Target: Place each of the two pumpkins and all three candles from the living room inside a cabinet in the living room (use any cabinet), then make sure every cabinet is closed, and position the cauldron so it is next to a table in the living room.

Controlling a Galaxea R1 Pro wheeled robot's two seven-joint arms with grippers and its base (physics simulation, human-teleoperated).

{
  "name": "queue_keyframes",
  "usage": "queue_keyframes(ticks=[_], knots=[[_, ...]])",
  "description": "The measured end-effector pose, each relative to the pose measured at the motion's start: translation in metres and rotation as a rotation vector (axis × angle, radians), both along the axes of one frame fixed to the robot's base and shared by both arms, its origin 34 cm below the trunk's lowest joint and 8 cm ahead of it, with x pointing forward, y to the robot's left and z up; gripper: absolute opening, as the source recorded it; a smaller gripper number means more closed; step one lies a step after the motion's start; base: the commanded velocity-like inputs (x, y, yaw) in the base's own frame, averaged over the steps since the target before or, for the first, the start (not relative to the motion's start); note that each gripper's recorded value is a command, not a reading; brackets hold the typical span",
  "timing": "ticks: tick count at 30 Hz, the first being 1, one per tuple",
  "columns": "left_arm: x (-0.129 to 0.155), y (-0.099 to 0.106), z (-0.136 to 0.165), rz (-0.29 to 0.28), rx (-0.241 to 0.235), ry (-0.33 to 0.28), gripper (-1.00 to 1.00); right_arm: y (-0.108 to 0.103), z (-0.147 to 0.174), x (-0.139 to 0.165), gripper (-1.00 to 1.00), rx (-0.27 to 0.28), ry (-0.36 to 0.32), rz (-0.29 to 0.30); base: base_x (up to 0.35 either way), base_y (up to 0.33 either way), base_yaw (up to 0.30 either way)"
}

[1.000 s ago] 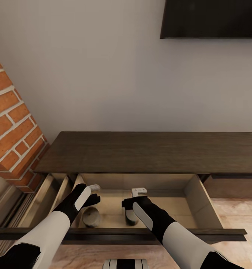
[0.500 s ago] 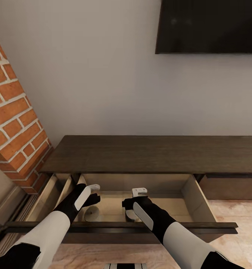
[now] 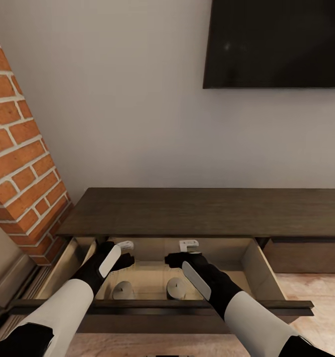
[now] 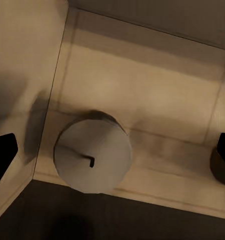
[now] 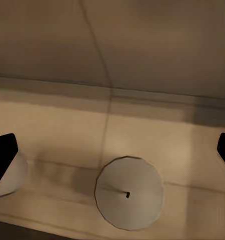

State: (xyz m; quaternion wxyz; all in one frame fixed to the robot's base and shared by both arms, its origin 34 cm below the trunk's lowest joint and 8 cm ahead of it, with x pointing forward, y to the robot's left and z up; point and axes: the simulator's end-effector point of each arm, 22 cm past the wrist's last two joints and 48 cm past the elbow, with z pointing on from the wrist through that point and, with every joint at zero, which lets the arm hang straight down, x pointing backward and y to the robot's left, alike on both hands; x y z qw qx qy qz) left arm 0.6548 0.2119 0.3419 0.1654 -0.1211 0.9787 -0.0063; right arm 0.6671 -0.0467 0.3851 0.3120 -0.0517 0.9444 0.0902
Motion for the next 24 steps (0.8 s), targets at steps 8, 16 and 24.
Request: queue_keyframes(ticks=[8,16,24], knots=[[0.005,0.0,0.018,0.001,-0.005,0.0,1.0,-0.03,0.011,0.002,1.0,-0.04,0.05,0.007,0.0,0.0,0.0],[0.015,-0.004,0.041,-0.007,-0.028,-0.016,1.0,-0.046,0.04,0.01,1.0,-0.019,0.059,0.051,0.0,0.0,0.0],[0.027,-0.004,0.065,-0.018,-0.064,-0.04,1.0,-0.059,0.072,0.012,1.0,0.083,0.128,0.087,-0.031,0.0,0.0]])
